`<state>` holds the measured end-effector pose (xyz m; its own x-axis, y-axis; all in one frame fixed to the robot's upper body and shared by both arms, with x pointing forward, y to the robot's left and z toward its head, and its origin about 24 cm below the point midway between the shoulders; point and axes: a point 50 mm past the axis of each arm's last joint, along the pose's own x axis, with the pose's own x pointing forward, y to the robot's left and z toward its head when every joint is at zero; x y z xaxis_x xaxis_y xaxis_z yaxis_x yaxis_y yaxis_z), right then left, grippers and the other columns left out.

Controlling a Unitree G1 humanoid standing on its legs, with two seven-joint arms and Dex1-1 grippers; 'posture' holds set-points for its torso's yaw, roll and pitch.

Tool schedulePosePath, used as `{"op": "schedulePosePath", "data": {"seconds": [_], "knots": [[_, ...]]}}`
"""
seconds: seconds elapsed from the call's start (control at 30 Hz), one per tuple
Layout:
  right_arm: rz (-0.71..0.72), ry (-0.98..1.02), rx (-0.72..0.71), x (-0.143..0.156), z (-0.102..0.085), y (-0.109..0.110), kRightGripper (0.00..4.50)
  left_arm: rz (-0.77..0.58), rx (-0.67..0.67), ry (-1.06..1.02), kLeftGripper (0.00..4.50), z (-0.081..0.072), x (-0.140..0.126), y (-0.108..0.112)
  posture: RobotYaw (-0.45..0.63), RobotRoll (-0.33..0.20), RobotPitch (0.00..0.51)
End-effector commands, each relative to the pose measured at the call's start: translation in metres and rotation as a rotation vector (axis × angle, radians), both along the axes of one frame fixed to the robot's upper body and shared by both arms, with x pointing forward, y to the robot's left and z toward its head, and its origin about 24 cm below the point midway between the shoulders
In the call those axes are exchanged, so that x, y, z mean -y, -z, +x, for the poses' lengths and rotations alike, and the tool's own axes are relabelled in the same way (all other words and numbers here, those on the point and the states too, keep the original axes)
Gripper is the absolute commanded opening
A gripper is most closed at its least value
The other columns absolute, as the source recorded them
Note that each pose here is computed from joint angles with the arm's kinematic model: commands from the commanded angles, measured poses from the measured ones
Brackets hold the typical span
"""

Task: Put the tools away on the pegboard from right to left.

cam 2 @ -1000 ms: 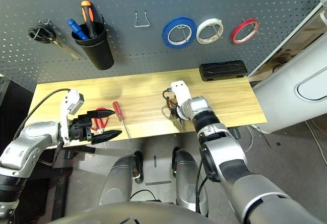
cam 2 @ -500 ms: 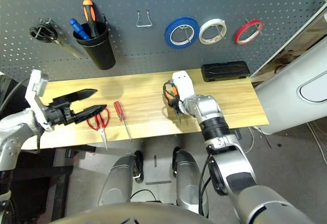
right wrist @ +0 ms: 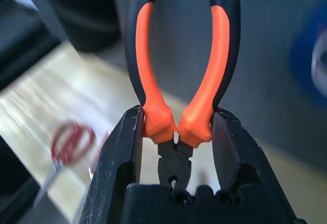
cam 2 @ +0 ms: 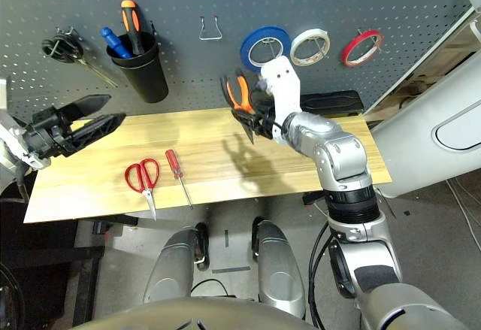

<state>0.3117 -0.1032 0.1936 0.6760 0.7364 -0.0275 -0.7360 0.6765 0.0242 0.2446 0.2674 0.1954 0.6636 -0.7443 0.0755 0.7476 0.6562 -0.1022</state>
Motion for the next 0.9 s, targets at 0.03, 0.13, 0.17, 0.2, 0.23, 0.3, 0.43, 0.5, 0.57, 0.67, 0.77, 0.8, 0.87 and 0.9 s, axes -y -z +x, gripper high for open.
{"op": "schedulePosePath", "data": {"seconds": [0.03, 0.13, 0.17, 0.2, 0.23, 0.3, 0.43, 0.5, 0.57, 0.67, 0.77, 0.8, 0.87, 0.9], "knots": [[0.079, -0.03, 0.12, -0.001, 0.0, -0.027, 2.03, -0.005, -0.007, -0.013, 4.5, -0.001, -0.003, -0.002, -0.02, 0.0, 0.106], [0.128, -0.053, 0.202, -0.005, 0.001, -0.045, 2.03, -0.006, -0.008, -0.015, 4.5, -0.001, -0.002, -0.002, -0.02, 0.0, 0.106], [0.151, -0.077, 0.263, -0.007, 0.001, -0.053, 2.03, -0.006, -0.007, -0.016, 4.5, 0.0, -0.001, -0.002, -0.02, 0.0, 0.105], [0.184, -0.109, 0.327, -0.01, 0.0, -0.061, 2.03, -0.004, -0.006, -0.017, 4.5, 0.0, -0.001, -0.002, -0.02, 0.0, 0.106], [0.215, -0.144, 0.387, -0.012, -0.001, -0.068, 2.03, -0.004, -0.005, -0.018, 4.5, 0.0, -0.001, -0.003, -0.02, 0.0, 0.107], [0.219, -0.146, 0.453, -0.015, 0.002, -0.076, 2.03, -0.006, -0.004, -0.021, 4.5, 0.001, -0.001, -0.003, -0.02, 0.0, 0.111], [0.226, -0.119, 0.538, -0.019, 0.011, -0.087, 2.03, -0.009, -0.001, -0.039, 4.5, 0.001, -0.005, -0.005, -0.02, 0.0, 0.114], [0.229, -0.104, 0.578, -0.022, 0.013, -0.092, 2.03, -0.01, 0.003, -0.047, 4.5, 0.001, -0.007, -0.006, -0.02, 0.0, 0.112], [0.213, -0.072, 0.636, -0.024, 0.018, -0.095, 2.03, -0.017, 0.013, -0.058, 4.5, 0.001, -0.009, -0.008, -0.01, 0.0, 0.112], [0.187, -0.035, 0.704, -0.028, 0.025, -0.097, 2.03, -0.021, 0.021, -0.071, 4.5, 0.001, -0.01, -0.01, -0.01, 0.0, 0.116], [0.161, -0.006, 0.75, -0.034, 0.032, -0.094, 2.03, -0.015, 0.023, -0.083, 4.5, 0.0, -0.013, -0.011, 0.0, 0.0, 0.118], [0.157, -0.001, 0.758, -0.035, 0.034, -0.093, 2.03, -0.013, 0.022, -0.084, 4.5, 0.0, -0.013, -0.011, 0.0, 0.0, 0.118], [0.141, 0.009, 0.78, -0.04, 0.038, -0.09, 2.03, -0.003, 0.018, -0.084, 4.5, -0.001, -0.013, -0.011, 0.01, 0.0, 0.118], [0.134, 0.02, 0.789, -0.042, 0.04, -0.089, 2.03, -0.003, 0.016, -0.083, 4.5, -0.001, -0.013, -0.011, 0.01, 0.0, 0.118]]}}
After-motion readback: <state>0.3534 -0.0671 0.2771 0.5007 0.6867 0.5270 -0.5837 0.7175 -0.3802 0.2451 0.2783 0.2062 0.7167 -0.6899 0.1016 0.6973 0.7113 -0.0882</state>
